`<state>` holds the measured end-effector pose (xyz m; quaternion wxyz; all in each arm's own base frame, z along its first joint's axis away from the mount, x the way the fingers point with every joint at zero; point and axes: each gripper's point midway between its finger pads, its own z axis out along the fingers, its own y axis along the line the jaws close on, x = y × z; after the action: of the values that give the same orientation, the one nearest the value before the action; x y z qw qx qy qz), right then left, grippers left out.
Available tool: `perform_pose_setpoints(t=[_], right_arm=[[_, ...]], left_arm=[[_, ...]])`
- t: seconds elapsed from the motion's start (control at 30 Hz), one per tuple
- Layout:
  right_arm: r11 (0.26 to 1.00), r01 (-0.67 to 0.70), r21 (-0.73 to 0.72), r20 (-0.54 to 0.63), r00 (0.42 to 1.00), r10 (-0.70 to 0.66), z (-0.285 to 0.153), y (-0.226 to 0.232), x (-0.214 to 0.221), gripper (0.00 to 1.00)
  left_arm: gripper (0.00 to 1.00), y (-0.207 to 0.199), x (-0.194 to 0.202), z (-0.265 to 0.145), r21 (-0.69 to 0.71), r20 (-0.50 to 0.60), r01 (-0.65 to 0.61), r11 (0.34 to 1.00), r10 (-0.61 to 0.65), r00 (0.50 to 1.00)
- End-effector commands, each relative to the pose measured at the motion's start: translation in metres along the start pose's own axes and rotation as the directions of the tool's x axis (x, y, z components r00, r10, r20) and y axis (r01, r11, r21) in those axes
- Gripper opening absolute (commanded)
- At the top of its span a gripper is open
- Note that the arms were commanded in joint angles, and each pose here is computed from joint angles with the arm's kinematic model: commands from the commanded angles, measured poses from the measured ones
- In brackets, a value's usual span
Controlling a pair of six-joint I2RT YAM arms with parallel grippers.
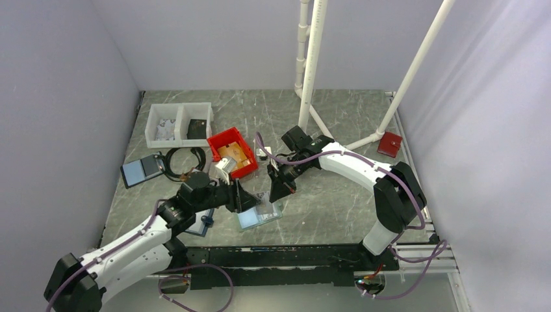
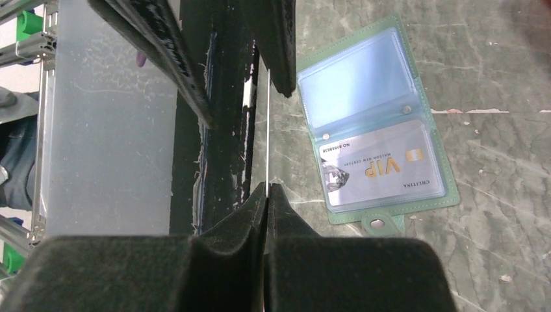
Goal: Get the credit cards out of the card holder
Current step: Place the credit card in the storage box.
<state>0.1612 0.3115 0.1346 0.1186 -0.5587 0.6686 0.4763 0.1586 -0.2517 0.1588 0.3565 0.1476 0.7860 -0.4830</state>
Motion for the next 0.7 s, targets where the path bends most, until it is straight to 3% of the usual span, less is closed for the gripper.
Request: perform_pose_setpoints(t=[0.0, 0.17, 0.27, 0.4, 0.57, 0.67], right_arm=[[0.998, 0.062, -0.017, 0.044, 0.997, -0.061, -0.005, 0.003, -0.019, 0.00], [0.998, 0.062, -0.018, 0.044, 0.997, -0.061, -0.005, 0.004, -0.019, 0.00], [0.998, 0.062, -0.018, 0.045, 0.997, -0.062, -0.005, 0.003, -0.019, 0.00], [0.997, 0.075, -0.015, 0.033, 0.997, -0.075, -0.007, 0.004, -0.017, 0.00], [0.992, 0.118, 0.050, 0.013, 0.993, -0.119, -0.017, 0.004, -0.018, 0.27], [0.979, 0.167, 0.113, 0.007, 0.986, -0.169, -0.026, 0.004, -0.021, 0.37]], left_arm=[[0.43, -0.013, -0.008, 0.008, 0.094, 0.035, -0.019, 0.995, 0.016, 0.999], [0.26, -0.011, -0.002, 0.017, 0.118, 0.004, -0.003, 0.993, 0.002, 1.000], [0.00, -0.014, -0.001, 0.019, 0.146, -0.009, -0.007, 0.989, 0.008, 1.000], [0.00, -0.013, 0.005, 0.015, 0.142, -0.023, -0.026, 0.990, 0.029, 0.999], [0.00, 0.014, 0.005, -0.002, -0.053, -0.020, -0.005, 0.999, 0.004, 1.000], [0.00, 0.025, -0.003, -0.019, -0.172, 0.002, 0.015, 0.985, -0.015, 1.000]])
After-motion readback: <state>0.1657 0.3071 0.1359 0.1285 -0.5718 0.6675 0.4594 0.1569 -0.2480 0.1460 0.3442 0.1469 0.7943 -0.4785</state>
